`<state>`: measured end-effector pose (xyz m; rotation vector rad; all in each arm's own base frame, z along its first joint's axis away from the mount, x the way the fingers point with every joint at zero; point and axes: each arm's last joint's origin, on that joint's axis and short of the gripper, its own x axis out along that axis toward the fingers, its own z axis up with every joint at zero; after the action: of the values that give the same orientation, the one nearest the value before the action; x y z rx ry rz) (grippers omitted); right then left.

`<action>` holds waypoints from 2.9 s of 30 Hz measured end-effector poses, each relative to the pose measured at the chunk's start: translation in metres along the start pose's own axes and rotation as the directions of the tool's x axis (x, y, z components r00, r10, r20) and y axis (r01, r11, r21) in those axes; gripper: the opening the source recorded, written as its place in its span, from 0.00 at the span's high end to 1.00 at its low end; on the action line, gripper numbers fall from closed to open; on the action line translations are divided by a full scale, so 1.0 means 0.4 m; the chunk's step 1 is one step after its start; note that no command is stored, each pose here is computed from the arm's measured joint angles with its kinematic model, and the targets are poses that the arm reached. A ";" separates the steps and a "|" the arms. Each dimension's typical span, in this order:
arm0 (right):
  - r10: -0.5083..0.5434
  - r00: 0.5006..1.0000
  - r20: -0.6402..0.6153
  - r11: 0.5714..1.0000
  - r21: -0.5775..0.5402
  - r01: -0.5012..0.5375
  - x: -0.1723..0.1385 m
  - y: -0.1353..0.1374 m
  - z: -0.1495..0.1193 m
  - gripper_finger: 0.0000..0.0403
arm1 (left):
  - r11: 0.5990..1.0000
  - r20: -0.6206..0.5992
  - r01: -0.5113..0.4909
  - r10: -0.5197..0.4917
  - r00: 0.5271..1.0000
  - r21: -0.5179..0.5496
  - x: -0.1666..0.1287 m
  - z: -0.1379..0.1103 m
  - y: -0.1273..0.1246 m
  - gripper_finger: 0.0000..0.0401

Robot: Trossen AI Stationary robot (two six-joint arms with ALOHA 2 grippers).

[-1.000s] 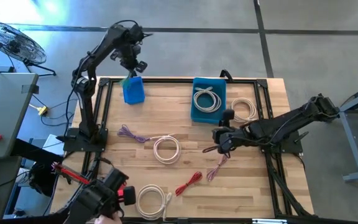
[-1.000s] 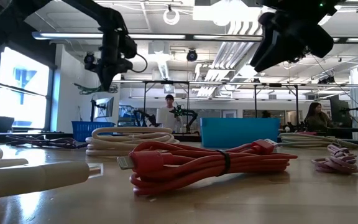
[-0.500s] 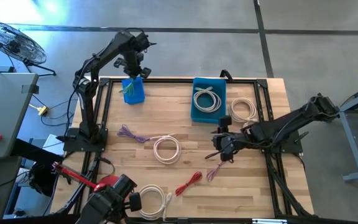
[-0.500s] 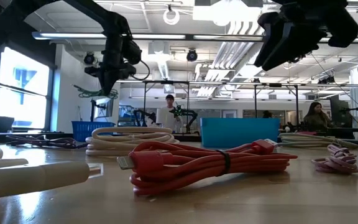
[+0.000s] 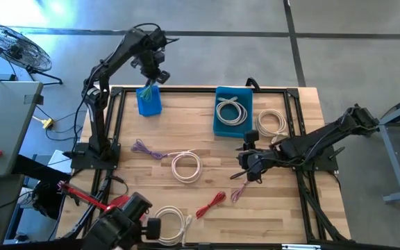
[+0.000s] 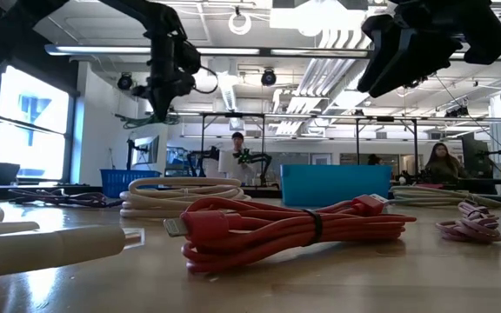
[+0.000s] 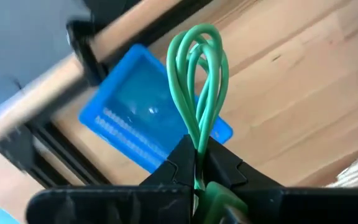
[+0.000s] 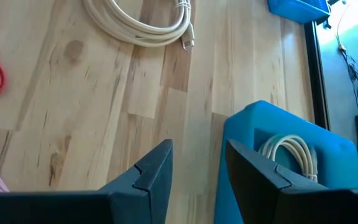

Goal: Pick & Place USB Port
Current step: Put the green charger cable into the blue bin

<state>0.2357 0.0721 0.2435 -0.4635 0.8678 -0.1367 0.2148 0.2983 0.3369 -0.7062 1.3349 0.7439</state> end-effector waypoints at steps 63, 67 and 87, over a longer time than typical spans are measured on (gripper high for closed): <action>0.016 0.999 0.037 0.994 0.108 -0.020 0.053 -0.104 0.007 0.82 | -0.093 -0.007 0.060 0.484 0.875 0.994 0.119 -0.068 -0.261 0.99; 0.041 0.998 0.043 0.993 0.107 -0.046 0.053 -0.102 0.007 0.83 | 0.287 -0.017 -0.104 0.391 0.920 0.952 0.123 -0.060 -0.261 0.99; 0.235 0.970 0.068 0.969 0.054 -0.239 0.047 -0.079 0.006 0.98 | 0.880 0.278 -0.179 0.057 0.959 0.441 0.174 0.035 -0.276 0.99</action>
<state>0.2520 0.0389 0.2459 -0.3016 0.8504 0.0705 0.3182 0.2497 0.2720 -0.1375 1.2568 0.5583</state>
